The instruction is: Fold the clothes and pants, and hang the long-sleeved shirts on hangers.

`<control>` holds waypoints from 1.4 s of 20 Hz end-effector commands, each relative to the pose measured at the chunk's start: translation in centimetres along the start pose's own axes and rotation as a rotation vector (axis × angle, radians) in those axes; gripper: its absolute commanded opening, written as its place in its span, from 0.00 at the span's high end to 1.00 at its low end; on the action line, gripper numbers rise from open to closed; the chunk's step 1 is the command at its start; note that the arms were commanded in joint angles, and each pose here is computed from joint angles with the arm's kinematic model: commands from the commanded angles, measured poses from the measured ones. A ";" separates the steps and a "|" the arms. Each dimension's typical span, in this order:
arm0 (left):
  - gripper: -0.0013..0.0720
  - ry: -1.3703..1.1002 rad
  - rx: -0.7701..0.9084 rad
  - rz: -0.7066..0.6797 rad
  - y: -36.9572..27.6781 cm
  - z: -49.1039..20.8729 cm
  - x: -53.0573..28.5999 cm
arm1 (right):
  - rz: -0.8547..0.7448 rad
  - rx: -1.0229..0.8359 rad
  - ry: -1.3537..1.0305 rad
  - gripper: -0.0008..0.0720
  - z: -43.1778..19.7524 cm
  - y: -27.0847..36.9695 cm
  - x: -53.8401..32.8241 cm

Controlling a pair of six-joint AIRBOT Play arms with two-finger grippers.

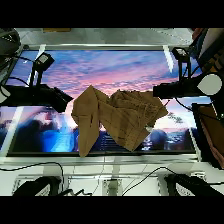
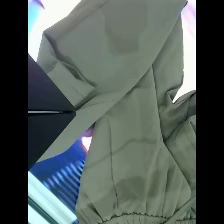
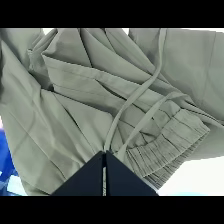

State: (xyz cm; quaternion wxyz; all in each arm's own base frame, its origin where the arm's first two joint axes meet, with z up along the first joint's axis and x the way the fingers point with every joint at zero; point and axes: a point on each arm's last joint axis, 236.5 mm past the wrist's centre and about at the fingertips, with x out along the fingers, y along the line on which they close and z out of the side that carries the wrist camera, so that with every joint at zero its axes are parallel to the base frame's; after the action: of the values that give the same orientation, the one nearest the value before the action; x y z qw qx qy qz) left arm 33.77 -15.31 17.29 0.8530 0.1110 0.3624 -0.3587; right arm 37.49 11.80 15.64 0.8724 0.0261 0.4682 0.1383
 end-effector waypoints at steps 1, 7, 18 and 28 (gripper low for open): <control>0.96 0.000 0.000 0.001 0.0 0.0 0.0 | -0.001 -0.005 0.000 0.94 0.0 0.0 0.0; 0.96 0.000 0.000 0.001 0.0 0.0 0.0 | -0.099 -0.238 0.190 0.95 -4.1 -3.2 -0.4; 0.96 0.000 -0.001 0.001 0.0 0.0 0.0 | 0.496 -0.029 0.514 0.94 -23.7 5.2 2.9; 0.84 -0.032 -0.019 -0.049 -1.2 0.8 0.0 | 0.453 0.574 0.465 0.16 -26.9 5.7 10.5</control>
State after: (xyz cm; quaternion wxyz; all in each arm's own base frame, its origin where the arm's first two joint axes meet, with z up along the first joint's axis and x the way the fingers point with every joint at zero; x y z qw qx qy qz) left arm 33.51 -16.16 17.75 0.8518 0.0954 0.3567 -0.3717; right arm 18.38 17.20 -5.67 0.6533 0.2683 0.6676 0.2356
